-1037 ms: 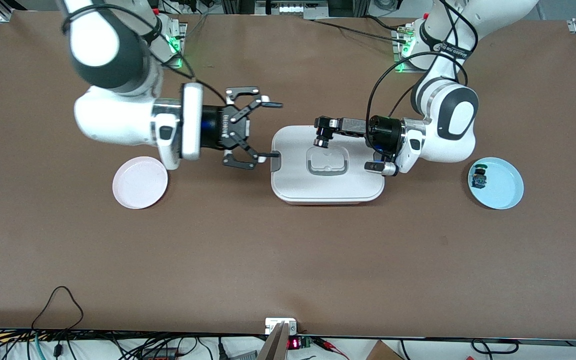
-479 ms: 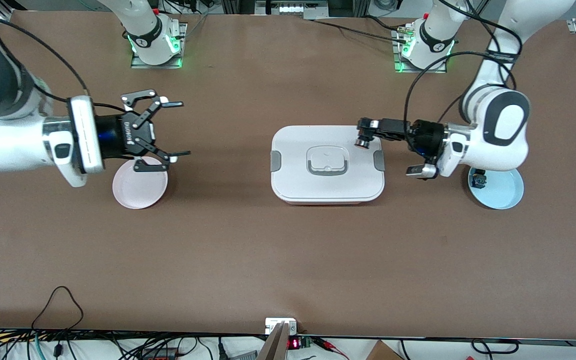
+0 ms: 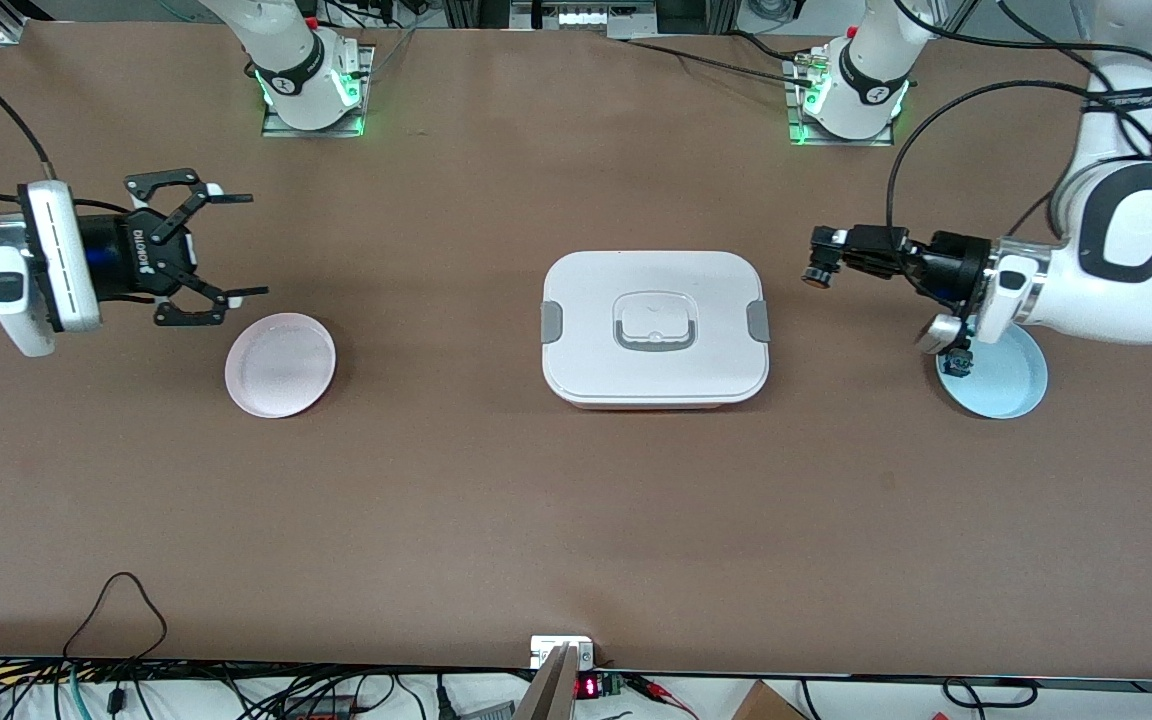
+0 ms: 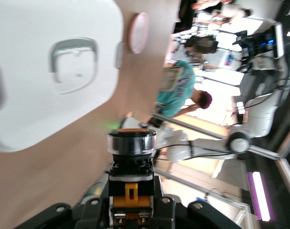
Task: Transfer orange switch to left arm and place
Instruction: 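Open the right gripper and withdraw it while the left gripper pulls back, then lower the switch onto the light-blue plate with the left gripper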
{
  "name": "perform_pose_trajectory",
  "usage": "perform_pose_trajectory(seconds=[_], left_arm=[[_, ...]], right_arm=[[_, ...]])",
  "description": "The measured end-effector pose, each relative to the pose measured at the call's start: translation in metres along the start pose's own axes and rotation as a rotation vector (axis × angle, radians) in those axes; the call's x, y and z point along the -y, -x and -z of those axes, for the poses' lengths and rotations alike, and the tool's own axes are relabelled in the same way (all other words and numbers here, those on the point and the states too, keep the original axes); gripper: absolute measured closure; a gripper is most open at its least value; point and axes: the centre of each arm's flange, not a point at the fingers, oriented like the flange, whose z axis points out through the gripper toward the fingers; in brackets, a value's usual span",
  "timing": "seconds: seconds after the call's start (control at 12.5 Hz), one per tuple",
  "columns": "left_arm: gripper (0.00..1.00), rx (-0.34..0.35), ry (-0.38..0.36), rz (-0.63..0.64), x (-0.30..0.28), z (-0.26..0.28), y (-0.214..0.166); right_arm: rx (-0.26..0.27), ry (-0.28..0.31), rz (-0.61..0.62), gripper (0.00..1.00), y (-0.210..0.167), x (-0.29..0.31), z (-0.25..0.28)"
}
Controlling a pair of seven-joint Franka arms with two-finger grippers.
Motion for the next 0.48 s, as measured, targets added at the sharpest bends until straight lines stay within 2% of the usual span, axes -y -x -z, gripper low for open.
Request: perform_pose_trajectory(seconds=[0.16,0.32,0.48], left_arm=[[0.67,0.015,-0.177,-0.054,-0.014,0.034,0.016],[0.67,0.039,-0.362,-0.174,-0.025,0.066,0.032],[0.67,0.094,-0.492,-0.304,-0.020,0.092,0.045]], right_arm=[[0.076,0.043,-0.083,0.00,0.005,0.013,0.016],[0.181,0.103,-0.169,0.00,0.003,0.032,0.029],[0.278,0.180,-0.239,0.00,-0.001,0.058,0.044]])
